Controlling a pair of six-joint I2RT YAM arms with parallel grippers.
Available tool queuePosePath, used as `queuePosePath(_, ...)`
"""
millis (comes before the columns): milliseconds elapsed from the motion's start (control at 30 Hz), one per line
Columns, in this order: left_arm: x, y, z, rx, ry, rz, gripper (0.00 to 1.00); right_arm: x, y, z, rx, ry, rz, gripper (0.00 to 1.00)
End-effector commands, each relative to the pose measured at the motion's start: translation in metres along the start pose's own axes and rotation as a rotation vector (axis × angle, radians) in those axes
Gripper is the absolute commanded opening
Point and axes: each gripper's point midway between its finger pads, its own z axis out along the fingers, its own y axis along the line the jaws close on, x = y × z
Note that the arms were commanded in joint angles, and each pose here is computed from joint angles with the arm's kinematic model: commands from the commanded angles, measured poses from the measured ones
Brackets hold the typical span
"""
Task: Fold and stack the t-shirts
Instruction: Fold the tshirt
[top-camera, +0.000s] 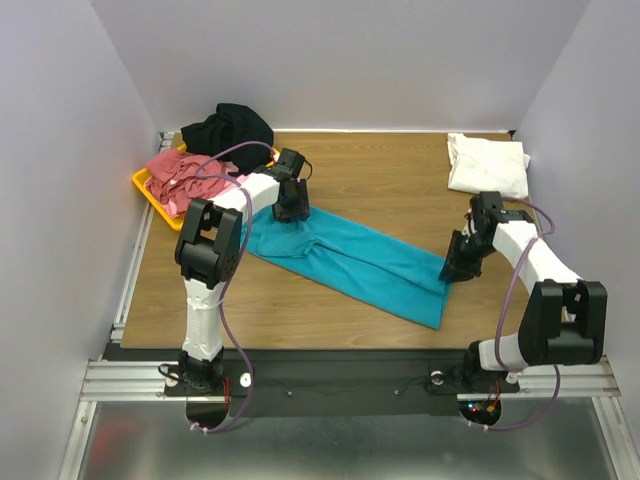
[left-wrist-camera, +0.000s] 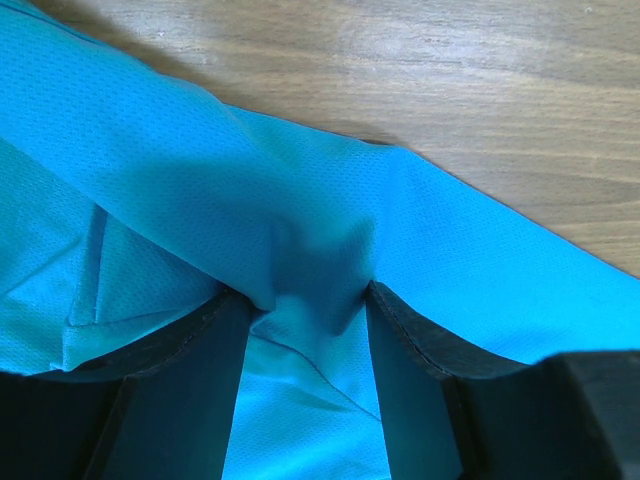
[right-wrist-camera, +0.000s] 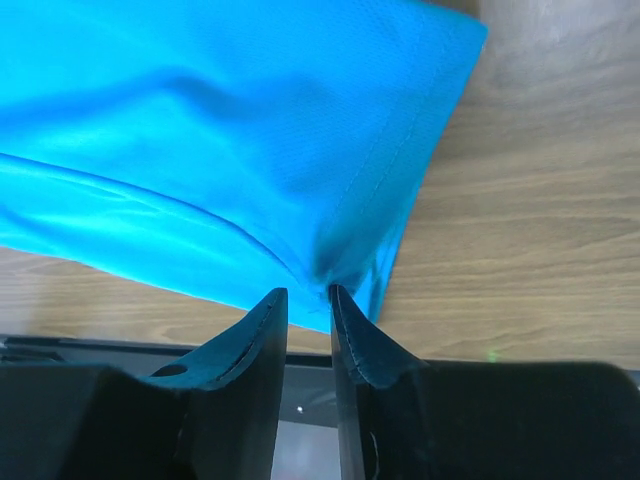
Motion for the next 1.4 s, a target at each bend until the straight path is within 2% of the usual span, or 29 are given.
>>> queuePosePath(0, -0.003, 0.009, -0.012, -0.034, 0.010, 0.015, 0.61, -0.034, 0.013, -0.018, -0.011, -0.087, -0.014, 0.30)
queuePosePath(167, -0.005, 0.016, -0.015, -0.055, 0.011, 0.024, 0.61, -0.073, 0.033, -0.037, -0.047, -0.171, -0.029, 0.31)
queuePosePath(267, -0.001, 0.022, -0.019, -0.068, 0.017, 0.025, 0.61, -0.082, 0.039, -0.035, -0.062, -0.170, -0.033, 0.32)
queuePosePath(467, 0.000, 0.033, -0.031, -0.087, 0.005, 0.019, 0.61, -0.084, 0.046, -0.031, -0.106, -0.169, -0.048, 0.34)
queuePosePath(600, -0.007, 0.032, -0.039, -0.086, -0.020, 0.013, 0.61, -0.066, 0.047, -0.001, -0.170, -0.079, -0.045, 0.34)
queuePosePath(867, -0.011, 0.025, -0.036, -0.065, -0.015, 0.008, 0.61, -0.039, 0.018, 0.052, -0.102, 0.043, -0.028, 0.33)
queuePosePath(1133, -0.009, 0.020, -0.031, -0.040, -0.006, 0.008, 0.61, -0.064, -0.015, 0.077, 0.096, 0.006, 0.019, 0.33)
queuePosePath(1300, -0.009, 0.012, -0.031, -0.011, -0.008, 0.011, 0.61, -0.076, -0.046, 0.076, 0.155, -0.015, 0.119, 0.33)
queuePosePath(1367, -0.006, -0.002, -0.034, 0.038, 0.001, 0.021, 0.68, -0.086, -0.064, 0.066, 0.165, -0.049, 0.180, 0.33)
